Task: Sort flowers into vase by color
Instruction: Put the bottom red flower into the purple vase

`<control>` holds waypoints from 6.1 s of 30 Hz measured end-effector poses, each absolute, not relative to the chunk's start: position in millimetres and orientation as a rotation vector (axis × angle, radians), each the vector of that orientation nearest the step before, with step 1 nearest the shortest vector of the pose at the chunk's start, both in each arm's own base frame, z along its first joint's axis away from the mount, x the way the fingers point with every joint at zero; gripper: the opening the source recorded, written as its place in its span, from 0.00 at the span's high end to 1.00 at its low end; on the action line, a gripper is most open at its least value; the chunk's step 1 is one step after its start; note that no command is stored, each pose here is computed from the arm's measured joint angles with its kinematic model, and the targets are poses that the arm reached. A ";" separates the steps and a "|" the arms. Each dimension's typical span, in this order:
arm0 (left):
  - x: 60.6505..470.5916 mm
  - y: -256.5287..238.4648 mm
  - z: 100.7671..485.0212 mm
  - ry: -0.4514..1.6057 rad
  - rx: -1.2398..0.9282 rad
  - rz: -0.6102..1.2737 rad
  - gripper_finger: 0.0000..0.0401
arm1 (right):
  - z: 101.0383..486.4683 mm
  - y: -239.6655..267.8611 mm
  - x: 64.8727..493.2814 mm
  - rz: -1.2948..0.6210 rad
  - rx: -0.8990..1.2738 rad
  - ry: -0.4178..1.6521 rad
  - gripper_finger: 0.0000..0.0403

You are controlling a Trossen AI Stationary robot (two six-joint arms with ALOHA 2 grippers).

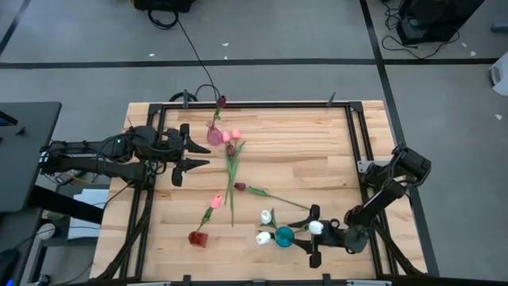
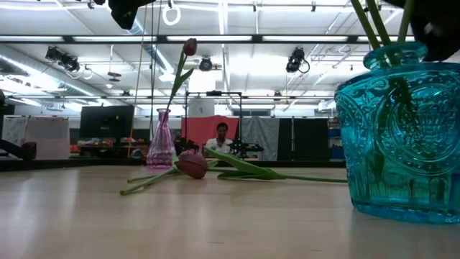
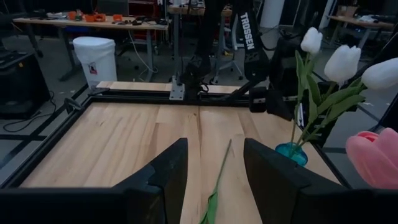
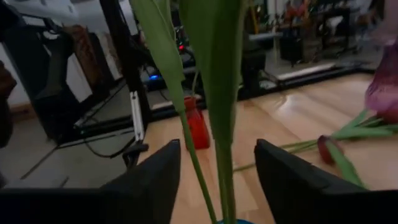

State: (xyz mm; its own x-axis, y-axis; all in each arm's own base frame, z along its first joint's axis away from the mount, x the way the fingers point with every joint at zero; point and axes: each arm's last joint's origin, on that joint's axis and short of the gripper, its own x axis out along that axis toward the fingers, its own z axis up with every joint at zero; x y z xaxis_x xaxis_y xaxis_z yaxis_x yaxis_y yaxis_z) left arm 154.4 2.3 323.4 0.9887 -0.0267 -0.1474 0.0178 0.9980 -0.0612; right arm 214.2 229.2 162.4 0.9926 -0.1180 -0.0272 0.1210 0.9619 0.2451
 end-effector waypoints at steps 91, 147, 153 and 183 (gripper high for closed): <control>119.1 4.1 268.6 0.140 -0.141 0.075 0.59 | 140.4 54.2 380.0 -0.119 0.125 1.514 0.65; 191.0 7.1 265.3 0.149 -0.098 0.108 0.59 | 315.2 -9.2 423.2 -0.029 -0.003 0.151 0.99; 197.4 7.0 276.4 0.132 -0.072 0.097 0.59 | 315.3 -10.0 423.2 -0.051 -0.023 0.149 0.99; 199.1 8.2 284.7 0.080 0.000 0.130 0.97 | 315.1 -9.5 423.2 -0.038 0.023 0.152 0.85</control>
State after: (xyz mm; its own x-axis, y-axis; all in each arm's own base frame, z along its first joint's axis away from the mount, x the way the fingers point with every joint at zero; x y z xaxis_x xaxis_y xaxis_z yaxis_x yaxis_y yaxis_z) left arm 199.1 8.2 284.7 0.9883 0.1300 -0.0801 -0.1299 0.9915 0.0056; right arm 423.2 -9.5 315.1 0.9878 -0.0358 -0.1516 0.0393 0.9990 0.0202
